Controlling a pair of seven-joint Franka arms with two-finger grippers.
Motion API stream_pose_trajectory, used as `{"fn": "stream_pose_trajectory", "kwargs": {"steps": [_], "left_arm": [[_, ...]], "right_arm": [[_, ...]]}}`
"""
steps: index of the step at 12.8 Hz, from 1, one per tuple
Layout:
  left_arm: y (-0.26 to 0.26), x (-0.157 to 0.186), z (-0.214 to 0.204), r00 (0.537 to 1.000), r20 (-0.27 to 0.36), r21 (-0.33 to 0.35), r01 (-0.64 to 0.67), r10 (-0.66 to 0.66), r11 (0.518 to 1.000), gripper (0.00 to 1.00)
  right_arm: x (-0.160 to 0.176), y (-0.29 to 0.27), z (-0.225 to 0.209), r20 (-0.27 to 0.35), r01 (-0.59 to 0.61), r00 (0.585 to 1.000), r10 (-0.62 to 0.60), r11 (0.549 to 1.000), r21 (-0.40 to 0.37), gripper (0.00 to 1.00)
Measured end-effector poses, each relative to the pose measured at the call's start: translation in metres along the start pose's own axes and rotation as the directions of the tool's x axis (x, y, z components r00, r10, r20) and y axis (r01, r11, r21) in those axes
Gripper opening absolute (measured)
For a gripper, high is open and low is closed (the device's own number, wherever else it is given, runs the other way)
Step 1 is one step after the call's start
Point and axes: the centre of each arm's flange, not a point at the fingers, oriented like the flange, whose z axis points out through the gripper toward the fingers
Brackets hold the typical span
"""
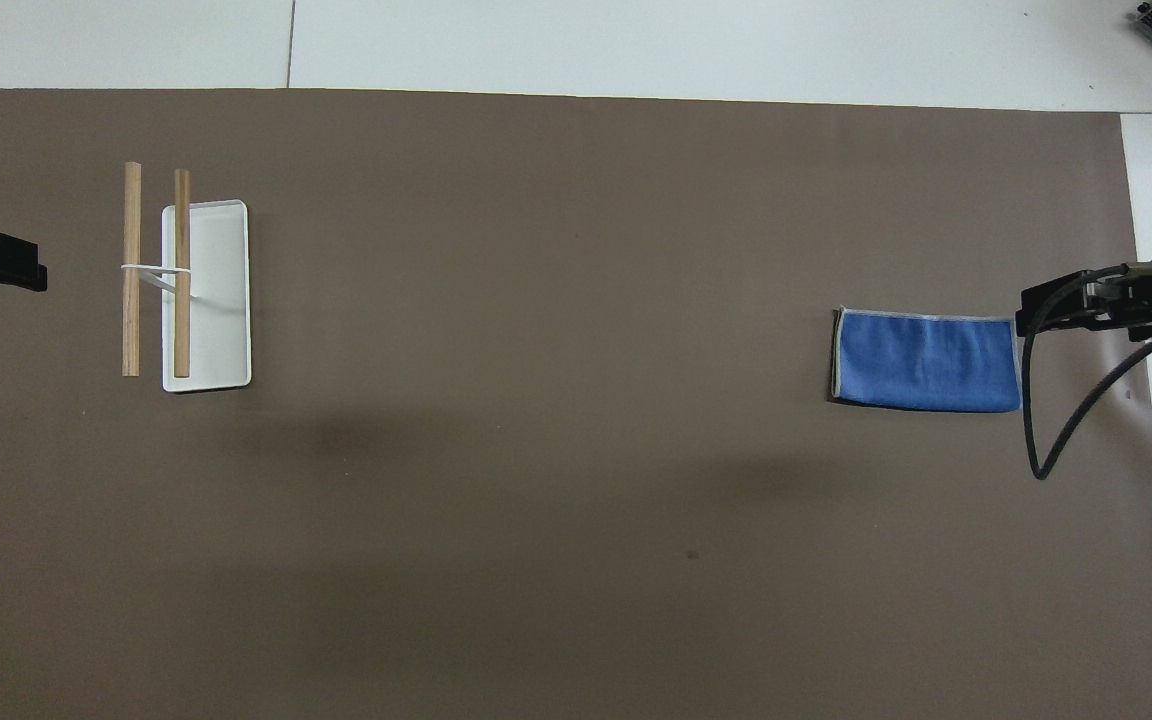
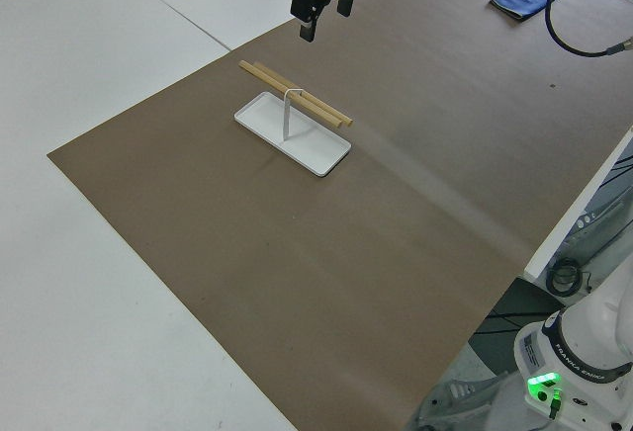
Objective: Right arm passes towel to left arm to hang
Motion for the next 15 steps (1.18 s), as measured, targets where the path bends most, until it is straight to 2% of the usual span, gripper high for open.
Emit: {"fn": "stream_pose_trajectory", "kwargs": {"steps": [11, 15], "left_arm": [[0.000, 0.000, 0.000, 1.000, 0.000, 0.000, 0.000, 0.000, 1.000, 1.00], [0.000, 0.000, 0.000, 1.000, 0.000, 0.000, 0.000, 0.000, 1.000, 1.00]], "right_arm": [[0.001, 0.001, 0.003, -0.006, -0.003, 1.000, 0.003, 1.000, 0.000, 1.00], [0.007, 0.001, 0.032, -0.012, -0.002, 1.000, 0.002, 1.000, 0.000, 1.00]]}}
